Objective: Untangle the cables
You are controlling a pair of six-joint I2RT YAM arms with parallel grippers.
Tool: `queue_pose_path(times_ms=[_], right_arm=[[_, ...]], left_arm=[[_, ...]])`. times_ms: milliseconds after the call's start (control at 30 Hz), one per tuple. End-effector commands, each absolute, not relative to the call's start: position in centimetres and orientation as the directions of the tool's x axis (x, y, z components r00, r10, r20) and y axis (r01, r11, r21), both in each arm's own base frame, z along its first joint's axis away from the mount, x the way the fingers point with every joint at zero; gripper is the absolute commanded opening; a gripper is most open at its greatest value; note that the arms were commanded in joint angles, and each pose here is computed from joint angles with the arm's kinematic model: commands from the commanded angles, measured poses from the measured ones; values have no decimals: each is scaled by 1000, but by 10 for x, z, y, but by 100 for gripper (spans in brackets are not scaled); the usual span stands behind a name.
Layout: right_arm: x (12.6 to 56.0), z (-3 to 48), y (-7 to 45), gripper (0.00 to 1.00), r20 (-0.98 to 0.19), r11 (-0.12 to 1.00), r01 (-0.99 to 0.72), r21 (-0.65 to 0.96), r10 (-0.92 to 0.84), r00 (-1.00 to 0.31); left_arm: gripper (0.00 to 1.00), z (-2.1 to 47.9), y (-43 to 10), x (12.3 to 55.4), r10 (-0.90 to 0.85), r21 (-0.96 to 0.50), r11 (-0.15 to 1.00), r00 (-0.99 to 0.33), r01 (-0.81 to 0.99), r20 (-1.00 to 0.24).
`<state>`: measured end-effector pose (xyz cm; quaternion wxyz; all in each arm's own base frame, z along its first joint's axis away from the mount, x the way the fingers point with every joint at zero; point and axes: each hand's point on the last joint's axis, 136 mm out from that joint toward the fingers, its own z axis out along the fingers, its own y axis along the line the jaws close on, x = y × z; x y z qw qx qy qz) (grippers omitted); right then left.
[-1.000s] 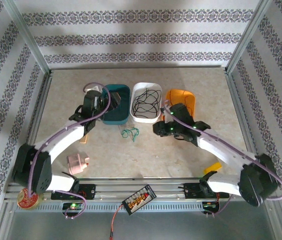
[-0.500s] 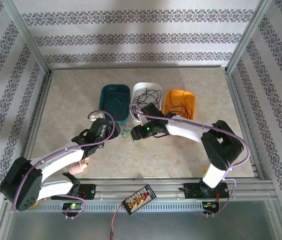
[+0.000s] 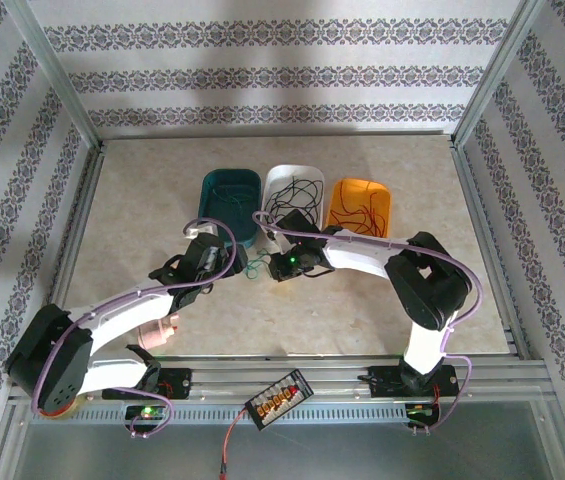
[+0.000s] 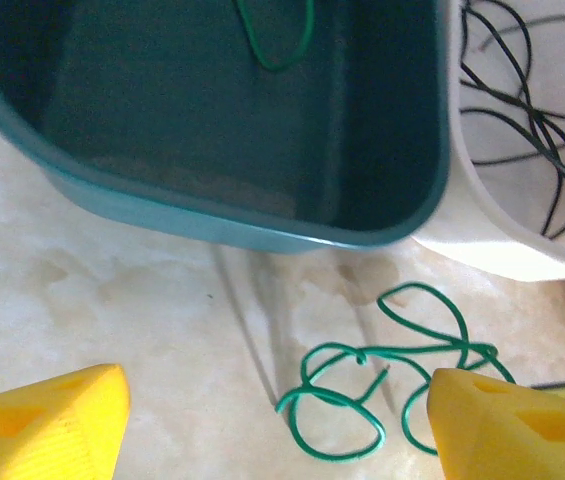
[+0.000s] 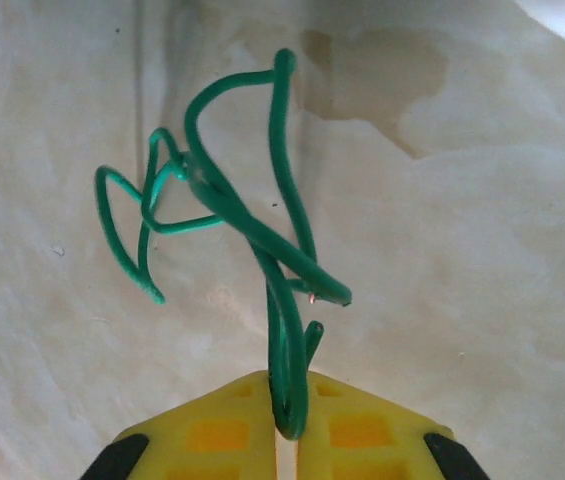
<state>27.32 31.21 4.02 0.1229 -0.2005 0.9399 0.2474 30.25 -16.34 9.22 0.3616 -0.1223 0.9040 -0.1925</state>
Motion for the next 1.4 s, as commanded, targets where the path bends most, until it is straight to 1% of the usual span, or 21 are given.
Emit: queue_pose_path(times_ms=[0, 167, 267, 433, 567, 600, 633, 667, 733, 800, 867, 1067, 1233, 1367], right_arm=[[268, 56, 302, 6, -371, 777, -469, 419, -325, -870], [256, 70, 289, 5, -391, 729, -496, 471, -331, -859], [252, 78, 285, 5, -396, 700, -490, 520, -310, -864], [247, 91, 285, 5, -393, 646, -477, 597, -283, -875], [243, 106, 288, 5, -394, 591, -464, 660, -254, -883], [243, 111, 288, 5, -398, 576, -462, 675, -243, -885], [244, 114, 287, 5, -401, 570, -458, 682, -233, -886], [245, 117, 285, 5, -403, 567, -454, 687, -222, -888], [247, 123, 282, 5, -408, 561, -449, 695, -206, -889], [251, 124, 276, 5, -415, 579, -441, 686, -187, -890], [258, 122, 266, 5, -419, 619, -418, 665, -154, -895], [284, 114, 216, 4, -437, 751, -281, 597, 11, -899], [295, 112, 181, 4, -451, 807, -180, 562, 117, -885], [300, 114, 161, 4, -463, 822, -123, 556, 184, -867]], left_arm=[[78, 109, -197, 305, -278, -476, 876, -726, 77, -629], [79, 105, -229, 296, -159, -489, 845, -769, 219, -619], [79, 99, -243, 293, -111, -488, 830, -778, 269, -618], [79, 95, -262, 295, -94, -514, 790, -764, 333, -638], [76, 91, -272, 300, -99, -537, 764, -756, 359, -647], [73, 90, -274, 302, -100, -539, 761, -754, 362, -649], [69, 90, -275, 303, -102, -541, 757, -752, 367, -651], [61, 90, -276, 304, -107, -544, 754, -750, 367, -653], [40, 91, -278, 305, -120, -555, 745, -743, 371, -658], [16, 90, -275, 307, -135, -553, 754, -741, 354, -658], [1, 87, -269, 307, -139, -537, 775, -739, 333, -659], [0, 78, -238, 300, -174, -490, 838, -732, 241, -659], [0, 70, -212, 288, -184, -452, 873, -735, 182, -653], [0, 73, -203, 281, -187, -456, 871, -734, 183, -653]])
